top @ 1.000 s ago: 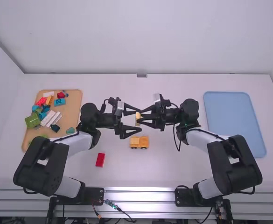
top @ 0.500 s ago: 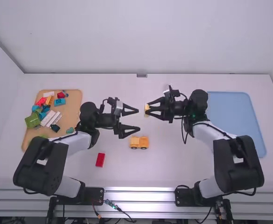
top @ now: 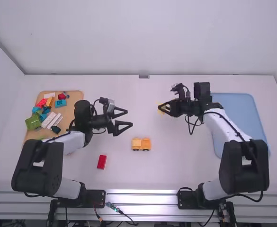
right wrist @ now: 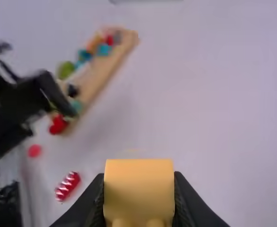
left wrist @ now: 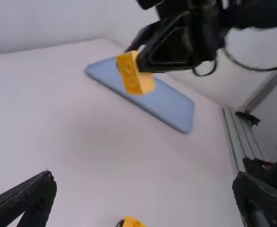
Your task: Assemble lego blocks to make yellow taxi
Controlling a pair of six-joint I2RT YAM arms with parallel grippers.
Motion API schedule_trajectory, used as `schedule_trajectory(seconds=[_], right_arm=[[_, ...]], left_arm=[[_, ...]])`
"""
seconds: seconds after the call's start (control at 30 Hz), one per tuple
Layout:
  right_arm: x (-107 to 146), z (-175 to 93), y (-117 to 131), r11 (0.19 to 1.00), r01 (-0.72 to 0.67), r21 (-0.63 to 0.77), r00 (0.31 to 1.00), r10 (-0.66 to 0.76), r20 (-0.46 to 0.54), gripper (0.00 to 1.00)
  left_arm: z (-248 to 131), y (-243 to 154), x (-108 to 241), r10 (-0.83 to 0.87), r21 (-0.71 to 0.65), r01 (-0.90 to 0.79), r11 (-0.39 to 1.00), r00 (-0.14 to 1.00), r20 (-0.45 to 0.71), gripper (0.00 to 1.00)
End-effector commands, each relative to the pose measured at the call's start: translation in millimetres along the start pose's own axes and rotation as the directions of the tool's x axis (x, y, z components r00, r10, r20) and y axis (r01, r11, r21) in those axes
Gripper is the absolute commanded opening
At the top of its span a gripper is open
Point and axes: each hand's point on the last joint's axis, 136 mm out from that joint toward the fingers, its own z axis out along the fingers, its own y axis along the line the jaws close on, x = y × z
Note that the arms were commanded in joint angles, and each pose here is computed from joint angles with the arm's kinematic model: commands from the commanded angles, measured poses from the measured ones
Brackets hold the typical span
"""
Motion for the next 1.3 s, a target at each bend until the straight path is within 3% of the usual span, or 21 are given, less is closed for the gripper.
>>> schedule_trajectory(seconds=[0.0,0.1,0.23,0.33,0.5,0.67,0.8,0.87,0.9,0.97,1.0,1.03,1.17,1.27], right_arm=[[0.3,-4.3,-27.3,0.939,0.219,0.265,0.970,-0.179,-0.164,0.00],[32.1,-11.0,-34.0,0.887,0.238,0.397,0.932,-0.094,-0.349,0.00],[58.3,-14.4,-34.4,0.834,0.181,0.521,0.910,0.060,-0.411,0.00],[74.1,-9.2,-32.9,0.804,0.075,0.590,0.911,0.185,-0.368,0.00],[96.0,7.7,-33.7,0.787,-0.017,0.617,0.912,0.265,-0.312,0.00],[139.1,8.0,-42.0,0.724,-0.113,0.680,0.871,0.402,-0.283,0.00],[157.0,8.9,-54.0,0.632,-0.233,0.740,0.850,0.501,-0.161,0.00],[162.5,11.3,-58.2,0.543,-0.370,0.754,0.807,0.590,-0.029,0.00],[163.7,12.4,-61.8,0.452,-0.494,0.743,0.746,0.659,0.094,0.00],[167.4,10.4,-64.0,0.344,-0.596,0.726,0.662,0.722,0.202,0.00],[172.0,8.0,-63.4,0.219,-0.687,0.693,0.553,0.777,0.302,0.00],[173.0,7.5,-63.1,0.203,-0.695,0.689,0.538,0.783,0.312,0.00],[185.3,0.2,-60.1,-0.160,-0.825,0.542,0.199,0.816,0.543,0.00],[186.8,2.4,-55.9,-0.314,-0.844,0.435,0.024,0.788,0.615,0.00]], left_arm=[[0.6,18.4,-17.8,0.097,-0.079,-0.097,0.992,0.995,-0.002,0.99],[0.2,29.8,-24.1,0.101,-0.128,-0.104,0.986,0.994,-0.035,0.99],[-1.0,41.7,-33.6,0.084,-0.186,-0.095,0.978,0.994,-0.065,0.99],[-1.3,50.9,-38.9,0.056,-0.244,-0.078,0.967,0.994,-0.094,0.99],[-4.2,59.3,-41.7,0.018,-0.298,-0.052,0.953,0.993,-0.117,0.99],[-3.9,58.7,-42.3,0.010,-0.296,-0.044,0.954,0.993,-0.114,0.99],[-4.0,58.6,-41.2,0.002,-0.297,-0.036,0.954,0.993,-0.115,0.99],[-4.2,58.7,-40.1,-0.003,-0.298,-0.032,0.954,0.993,-0.117,0.99],[-4.3,58.9,-39.4,-0.006,-0.300,-0.030,0.954,0.993,-0.119,0.99],[-4.3,58.7,-38.9,-0.009,-0.299,-0.028,0.954,0.993,-0.120,0.99],[-4.5,58.8,-38.6,-0.011,-0.300,-0.026,0.954,0.993,-0.120,0.99],[-4.6,58.9,-38.6,-0.011,-0.300,-0.026,0.954,0.993,-0.120,0.99],[-4.6,58.9,-38.2,-0.012,-0.300,-0.025,0.954,0.993,-0.121,0.99],[-4.5,58.7,-38.3,-0.012,-0.299,-0.025,0.954,0.993,-0.121,0.99]])
